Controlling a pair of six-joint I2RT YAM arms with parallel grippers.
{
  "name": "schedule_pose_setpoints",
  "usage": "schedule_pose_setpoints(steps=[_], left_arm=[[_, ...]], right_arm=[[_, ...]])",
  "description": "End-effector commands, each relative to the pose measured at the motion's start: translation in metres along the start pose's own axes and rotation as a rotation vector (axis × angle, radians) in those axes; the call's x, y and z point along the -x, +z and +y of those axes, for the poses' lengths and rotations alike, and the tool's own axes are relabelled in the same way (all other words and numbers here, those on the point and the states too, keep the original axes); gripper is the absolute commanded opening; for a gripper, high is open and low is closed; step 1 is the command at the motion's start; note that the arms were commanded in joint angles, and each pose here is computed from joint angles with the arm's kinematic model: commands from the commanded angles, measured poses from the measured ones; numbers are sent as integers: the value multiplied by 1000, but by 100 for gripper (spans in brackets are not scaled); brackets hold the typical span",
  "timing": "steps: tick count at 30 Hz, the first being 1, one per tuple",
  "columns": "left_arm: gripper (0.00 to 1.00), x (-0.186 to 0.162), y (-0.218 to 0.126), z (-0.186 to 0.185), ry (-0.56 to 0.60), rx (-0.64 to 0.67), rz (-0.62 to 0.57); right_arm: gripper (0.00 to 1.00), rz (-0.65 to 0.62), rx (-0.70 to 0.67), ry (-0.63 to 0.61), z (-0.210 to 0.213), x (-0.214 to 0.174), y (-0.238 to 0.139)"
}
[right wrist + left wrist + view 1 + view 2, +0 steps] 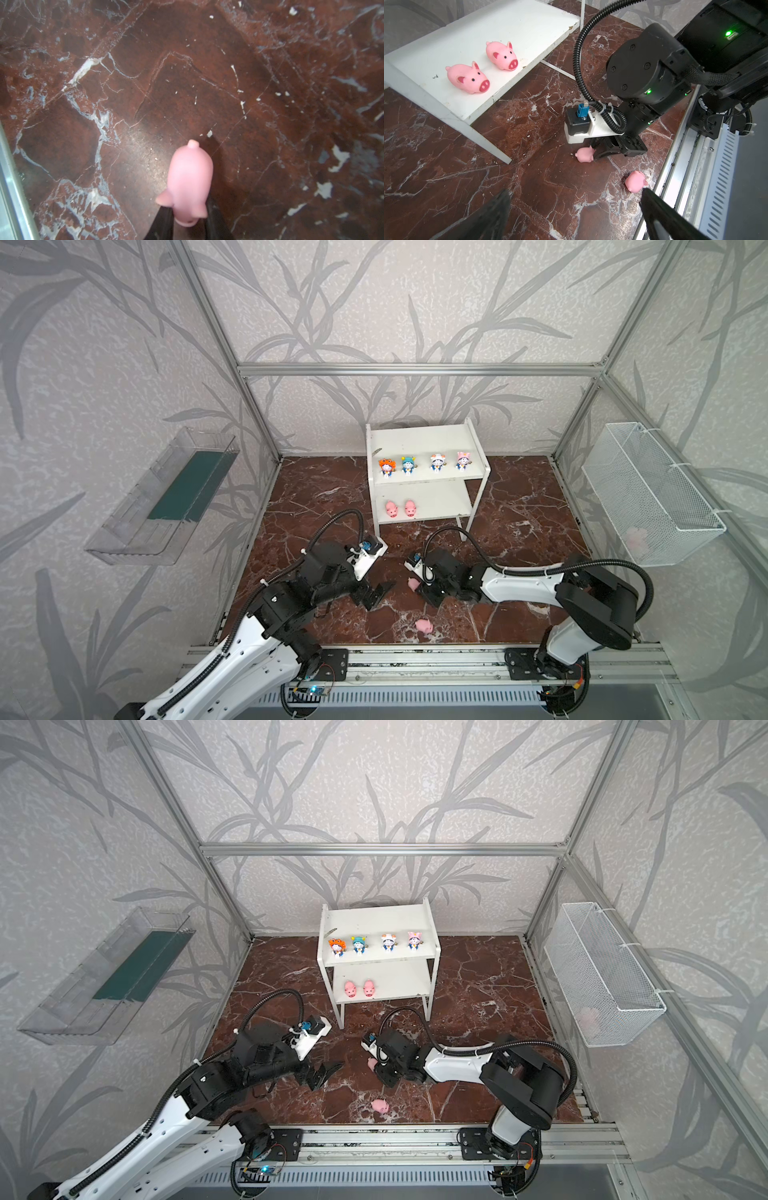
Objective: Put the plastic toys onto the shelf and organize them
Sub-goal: 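Carry the pink pig with the right gripper onto the lower shelf tier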
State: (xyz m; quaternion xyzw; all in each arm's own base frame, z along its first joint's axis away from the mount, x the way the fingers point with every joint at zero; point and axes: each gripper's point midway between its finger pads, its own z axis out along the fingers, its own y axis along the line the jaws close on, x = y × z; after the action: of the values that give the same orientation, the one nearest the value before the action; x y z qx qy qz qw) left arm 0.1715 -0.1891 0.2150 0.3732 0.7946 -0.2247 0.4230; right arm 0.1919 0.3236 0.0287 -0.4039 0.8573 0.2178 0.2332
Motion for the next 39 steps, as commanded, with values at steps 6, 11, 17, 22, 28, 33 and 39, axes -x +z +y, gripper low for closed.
schedule_pose_setpoints(steps=[6,11,17,22,28,33,39], left_arm=[[99,7,-3,-2,14,-7,-22],[99,8,-3,2,17,13,-27],[99,12,-3,9,23,57,-55],[99,18,-6,16,28,100,-84],[99,40,-14,25,8,156,-160],[99,53,-22,23,-15,158,-228],[99,47,-20,30,-5,221,-227]], right_arm=[[21,-90,-53,51,-10,16,-24],[20,-127,-109,114,-23,25,-38],[20,-200,-172,181,-39,39,-66],[20,-227,-187,182,-40,47,-82],[19,-267,-211,200,-42,58,-104],[19,-344,-239,250,-48,73,-123],[19,-403,-272,296,-54,89,-140]])
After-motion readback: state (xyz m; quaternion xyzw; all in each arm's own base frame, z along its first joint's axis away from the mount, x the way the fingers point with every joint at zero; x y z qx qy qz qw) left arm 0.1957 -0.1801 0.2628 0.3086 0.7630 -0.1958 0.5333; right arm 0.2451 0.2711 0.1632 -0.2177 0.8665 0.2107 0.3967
